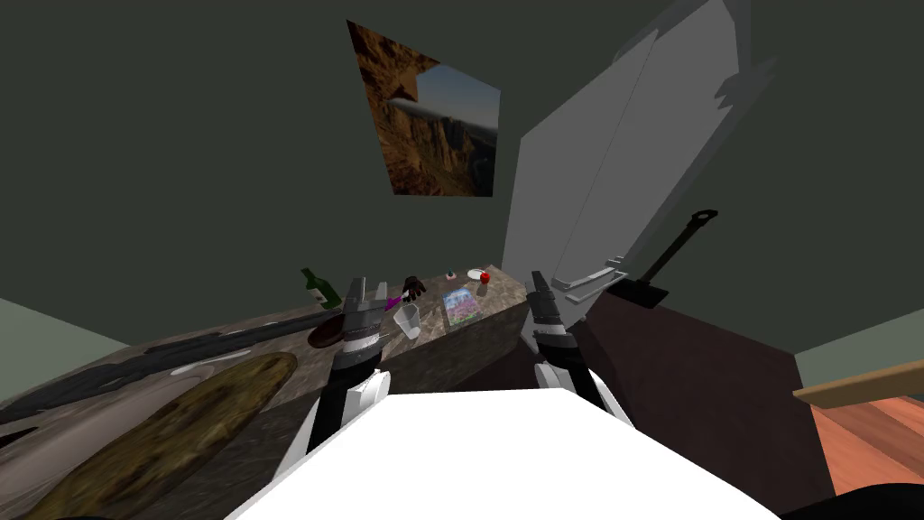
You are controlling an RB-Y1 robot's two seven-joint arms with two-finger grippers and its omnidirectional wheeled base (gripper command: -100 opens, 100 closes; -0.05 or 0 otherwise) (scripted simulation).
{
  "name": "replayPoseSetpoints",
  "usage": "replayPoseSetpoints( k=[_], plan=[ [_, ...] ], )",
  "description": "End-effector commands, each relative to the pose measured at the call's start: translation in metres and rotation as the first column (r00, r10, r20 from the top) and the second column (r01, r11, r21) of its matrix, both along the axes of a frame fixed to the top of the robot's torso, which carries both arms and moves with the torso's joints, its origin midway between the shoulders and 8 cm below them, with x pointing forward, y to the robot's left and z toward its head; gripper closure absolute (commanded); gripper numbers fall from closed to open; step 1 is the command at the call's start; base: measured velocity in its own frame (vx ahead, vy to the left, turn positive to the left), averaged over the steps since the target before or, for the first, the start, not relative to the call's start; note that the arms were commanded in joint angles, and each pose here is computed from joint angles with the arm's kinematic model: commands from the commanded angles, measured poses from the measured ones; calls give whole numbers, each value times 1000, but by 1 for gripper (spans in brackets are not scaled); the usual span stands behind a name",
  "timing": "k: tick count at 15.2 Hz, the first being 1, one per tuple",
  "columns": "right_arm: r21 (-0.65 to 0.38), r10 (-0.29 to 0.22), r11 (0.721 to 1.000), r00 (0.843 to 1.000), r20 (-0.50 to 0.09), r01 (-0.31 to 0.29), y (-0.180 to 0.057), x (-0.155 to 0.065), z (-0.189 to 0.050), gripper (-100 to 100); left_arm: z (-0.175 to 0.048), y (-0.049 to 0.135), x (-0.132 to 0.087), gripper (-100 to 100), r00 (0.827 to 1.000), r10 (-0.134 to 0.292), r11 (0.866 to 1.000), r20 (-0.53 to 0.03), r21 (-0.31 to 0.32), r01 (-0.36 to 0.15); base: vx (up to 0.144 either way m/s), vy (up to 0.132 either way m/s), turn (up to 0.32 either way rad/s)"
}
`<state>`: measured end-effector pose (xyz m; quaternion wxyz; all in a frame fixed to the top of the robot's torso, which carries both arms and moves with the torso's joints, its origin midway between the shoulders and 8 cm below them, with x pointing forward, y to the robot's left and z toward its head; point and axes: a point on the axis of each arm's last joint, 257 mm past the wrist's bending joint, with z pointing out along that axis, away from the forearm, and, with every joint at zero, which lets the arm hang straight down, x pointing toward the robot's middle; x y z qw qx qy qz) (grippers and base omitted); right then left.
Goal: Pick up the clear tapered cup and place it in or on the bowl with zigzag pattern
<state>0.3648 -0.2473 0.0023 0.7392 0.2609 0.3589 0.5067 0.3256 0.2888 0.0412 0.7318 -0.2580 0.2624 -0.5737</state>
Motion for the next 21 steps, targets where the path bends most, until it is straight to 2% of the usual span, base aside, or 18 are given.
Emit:
replayPoseSetpoints(
  k=[1,2,4,5,7,12,15,16,17,18,19,20,21],
  plan=[
    [0,0,1000,1000,0,0,0,0,0,0,-7,4,7,-100,999,-11,1000,-42,22,12,-9,-14,-38],
    [0,0,1000,1000,0,0,0,0,0,0,-7,4,7,-100,999,-11,1000,-42,22,12,-17,-21,-39],
    [0,0,1000,1000,0,0,0,0,0,0,-18,11,15,-100,995,-17,999,-101,38,21,-31,-30,-39],
    [0,0,1000,1000,0,0,0,0,0,0,-18,11,15,-100,995,-17,999,-101,38,21,-35,-37,-30],
    [0,0,1000,1000,0,0,0,0,0,0,-30,24,24,-100,986,-19,998,-167,48,27,-35,-41,-52],
    [0,0,1000,1000,0,0,0,0,0,0,-49,41,38,-100,963,-13,998,-271,56,30,-37,-37,-47],
    [0,0,1000,1000,0,0,0,0,0,0,-63,61,47,-100,936,-6,998,-351,61,30,-42,-34,-53],
    [0,0,1000,1000,0,0,0,0,0,0,-68,63,49,-100,929,-3,998,-370,59,26,-38,-37,-50],
    [0,0,1000,1000,0,0,0,0,0,0,-73,73,52,-100,917,0,998,-399,59,26,-45,-42,-68],
    [0,0,1000,1000,0,0,0,0,0,0,-79,75,54,-100,906,5,998,-424,58,22,-42,-40,-56],
    [0,0,1000,1000,0,0,0,0,0,0,-79,75,54,-100,905,5,998,-425,58,22,-26,-23,-17],
    [0,0,1000,1000,0,0,0,0,0,0,-85,87,58,-100,886,10,998,-464,59,19,-27,-26,-50],
    [0,0,1000,1000,0,0,0,0,0,0,-89,88,59,-100,878,13,998,-478,56,16,-28,-28,-61]
  ],
)
